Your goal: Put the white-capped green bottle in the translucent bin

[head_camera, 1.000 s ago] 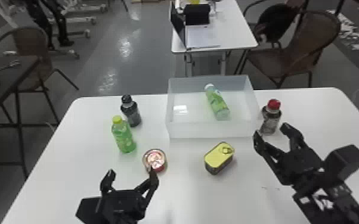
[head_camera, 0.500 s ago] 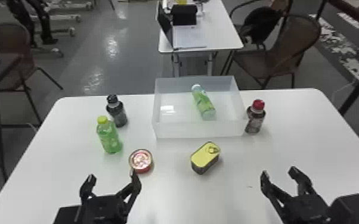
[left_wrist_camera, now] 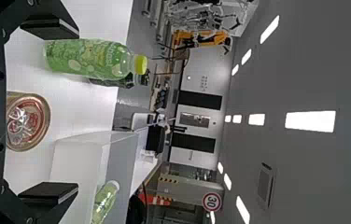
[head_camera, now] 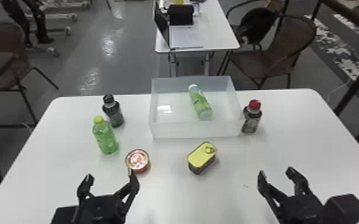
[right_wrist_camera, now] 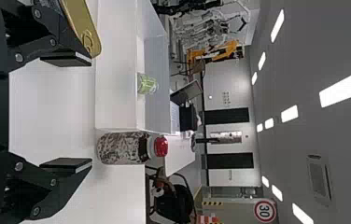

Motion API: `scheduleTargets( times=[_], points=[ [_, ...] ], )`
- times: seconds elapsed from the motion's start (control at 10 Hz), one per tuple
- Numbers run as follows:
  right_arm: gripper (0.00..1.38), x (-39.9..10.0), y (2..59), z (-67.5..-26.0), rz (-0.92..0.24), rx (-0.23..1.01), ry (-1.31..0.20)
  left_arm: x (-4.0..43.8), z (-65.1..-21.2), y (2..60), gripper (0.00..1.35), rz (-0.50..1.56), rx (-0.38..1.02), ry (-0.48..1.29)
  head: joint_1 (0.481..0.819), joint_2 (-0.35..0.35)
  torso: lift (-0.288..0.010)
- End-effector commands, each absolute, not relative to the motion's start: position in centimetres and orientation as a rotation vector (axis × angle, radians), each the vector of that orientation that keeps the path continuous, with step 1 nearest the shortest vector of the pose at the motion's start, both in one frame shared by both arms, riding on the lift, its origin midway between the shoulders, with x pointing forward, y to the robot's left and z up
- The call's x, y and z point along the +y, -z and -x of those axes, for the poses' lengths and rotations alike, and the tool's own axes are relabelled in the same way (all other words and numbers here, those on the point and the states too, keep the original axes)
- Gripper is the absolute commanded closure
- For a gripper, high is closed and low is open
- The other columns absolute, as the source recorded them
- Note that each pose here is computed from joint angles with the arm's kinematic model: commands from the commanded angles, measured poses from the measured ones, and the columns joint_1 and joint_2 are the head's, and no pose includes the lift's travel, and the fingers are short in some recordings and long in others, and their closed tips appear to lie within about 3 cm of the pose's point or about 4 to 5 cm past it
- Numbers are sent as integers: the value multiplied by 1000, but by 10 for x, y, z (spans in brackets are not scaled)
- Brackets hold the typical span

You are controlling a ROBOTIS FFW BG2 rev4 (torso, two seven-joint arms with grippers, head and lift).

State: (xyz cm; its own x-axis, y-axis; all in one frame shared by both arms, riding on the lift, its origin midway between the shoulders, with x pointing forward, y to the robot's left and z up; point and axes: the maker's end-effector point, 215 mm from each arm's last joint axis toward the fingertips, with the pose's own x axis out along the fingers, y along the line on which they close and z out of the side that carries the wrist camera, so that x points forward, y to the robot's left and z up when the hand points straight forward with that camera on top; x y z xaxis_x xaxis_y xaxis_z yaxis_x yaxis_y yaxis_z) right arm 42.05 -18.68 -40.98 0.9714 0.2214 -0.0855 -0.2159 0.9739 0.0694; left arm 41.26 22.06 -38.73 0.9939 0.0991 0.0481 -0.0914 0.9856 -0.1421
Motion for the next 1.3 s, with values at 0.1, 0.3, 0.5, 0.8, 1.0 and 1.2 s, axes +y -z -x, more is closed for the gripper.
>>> scheduleTargets(
  times=[0.1,0.3,0.5,0.8,1.0,1.2],
  points=[
    [495,-187,409,-420,-59,90,-216,220,-414,386,148,141,-57,-94,695,46,-79],
    [496,-186,407,-420,-56,87,-217,219,-414,389,148,140,-47,-92,695,45,-79],
    [495,-188,406,-421,-53,92,-202,217,-415,392,148,135,-27,-82,695,44,-79],
    [496,-188,406,-421,-49,91,-201,217,-414,390,148,135,-31,-82,695,40,-79],
    [495,-189,406,-420,-50,92,-187,218,-414,391,148,136,-30,-84,695,41,-79],
    [495,-199,408,-413,-48,122,-97,217,-415,394,148,138,-17,-82,695,35,-79]
  ],
)
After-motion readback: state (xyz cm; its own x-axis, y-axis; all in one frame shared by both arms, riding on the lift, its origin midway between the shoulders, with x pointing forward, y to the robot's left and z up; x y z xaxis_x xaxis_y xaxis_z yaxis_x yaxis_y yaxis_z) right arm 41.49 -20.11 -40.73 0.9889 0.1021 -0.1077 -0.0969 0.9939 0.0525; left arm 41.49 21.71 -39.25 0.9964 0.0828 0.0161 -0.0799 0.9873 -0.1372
